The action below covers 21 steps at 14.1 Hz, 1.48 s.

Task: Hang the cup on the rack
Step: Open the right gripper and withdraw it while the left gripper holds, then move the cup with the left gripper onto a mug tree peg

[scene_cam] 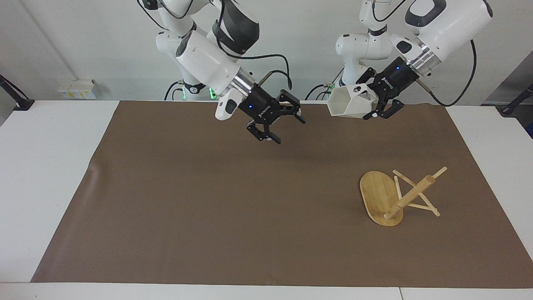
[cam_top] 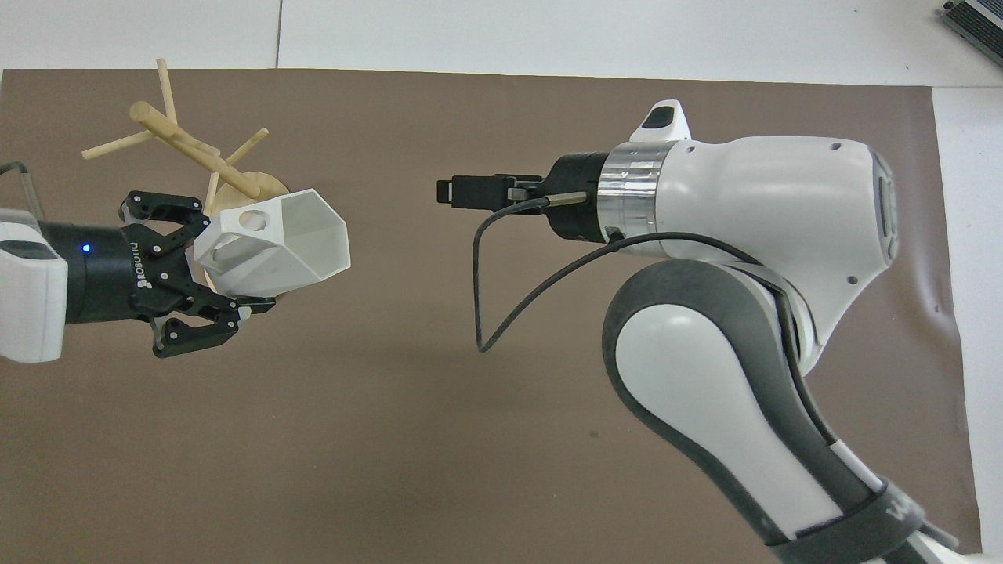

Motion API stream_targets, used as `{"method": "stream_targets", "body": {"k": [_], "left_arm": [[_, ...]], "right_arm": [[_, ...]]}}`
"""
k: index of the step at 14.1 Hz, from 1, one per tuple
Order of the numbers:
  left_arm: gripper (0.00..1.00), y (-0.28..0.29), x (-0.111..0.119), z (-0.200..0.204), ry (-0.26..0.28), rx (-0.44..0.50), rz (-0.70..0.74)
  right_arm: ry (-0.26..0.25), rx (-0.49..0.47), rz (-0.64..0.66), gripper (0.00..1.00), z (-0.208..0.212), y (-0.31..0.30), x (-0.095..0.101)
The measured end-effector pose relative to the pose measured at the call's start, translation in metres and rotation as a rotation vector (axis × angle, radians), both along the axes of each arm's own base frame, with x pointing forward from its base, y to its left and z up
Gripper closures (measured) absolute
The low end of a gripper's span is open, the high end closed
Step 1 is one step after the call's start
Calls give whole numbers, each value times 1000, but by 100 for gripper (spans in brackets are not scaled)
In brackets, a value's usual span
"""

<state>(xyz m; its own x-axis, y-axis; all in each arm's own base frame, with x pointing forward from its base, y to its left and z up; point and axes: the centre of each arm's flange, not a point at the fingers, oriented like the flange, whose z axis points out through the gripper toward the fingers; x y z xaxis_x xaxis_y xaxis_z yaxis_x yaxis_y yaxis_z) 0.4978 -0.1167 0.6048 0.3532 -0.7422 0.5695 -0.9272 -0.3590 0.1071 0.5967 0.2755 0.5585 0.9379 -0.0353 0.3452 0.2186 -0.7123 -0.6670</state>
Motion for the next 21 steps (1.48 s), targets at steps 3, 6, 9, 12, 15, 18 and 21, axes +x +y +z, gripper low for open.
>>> {"method": "stream_targets", "body": {"k": [3,6,9,12,15,18,21], "left_arm": [[29,9,2,-5,22,63,80],[29,8,7,-12,15,126,208],[29,-9,4,-36,20,120,340],[29,-11,0,-48,79,125,485],[29,-3,6,-66,17,101,580],[29,2,17,-99,-7,91,650],[29,-4,29,-118,-29,79,681]], "right_arm": [[-50,-96,-12,0,-12,-54,22],[-31,-203,-3,0,-23,-98,30],[-23,-398,19,0,-26,-145,31],[12,-596,31,0,-31,-195,30],[103,-709,24,0,-35,-244,22],[181,-754,-7,0,-30,-287,11],[265,-750,-30,0,-9,-318,-13]]}}
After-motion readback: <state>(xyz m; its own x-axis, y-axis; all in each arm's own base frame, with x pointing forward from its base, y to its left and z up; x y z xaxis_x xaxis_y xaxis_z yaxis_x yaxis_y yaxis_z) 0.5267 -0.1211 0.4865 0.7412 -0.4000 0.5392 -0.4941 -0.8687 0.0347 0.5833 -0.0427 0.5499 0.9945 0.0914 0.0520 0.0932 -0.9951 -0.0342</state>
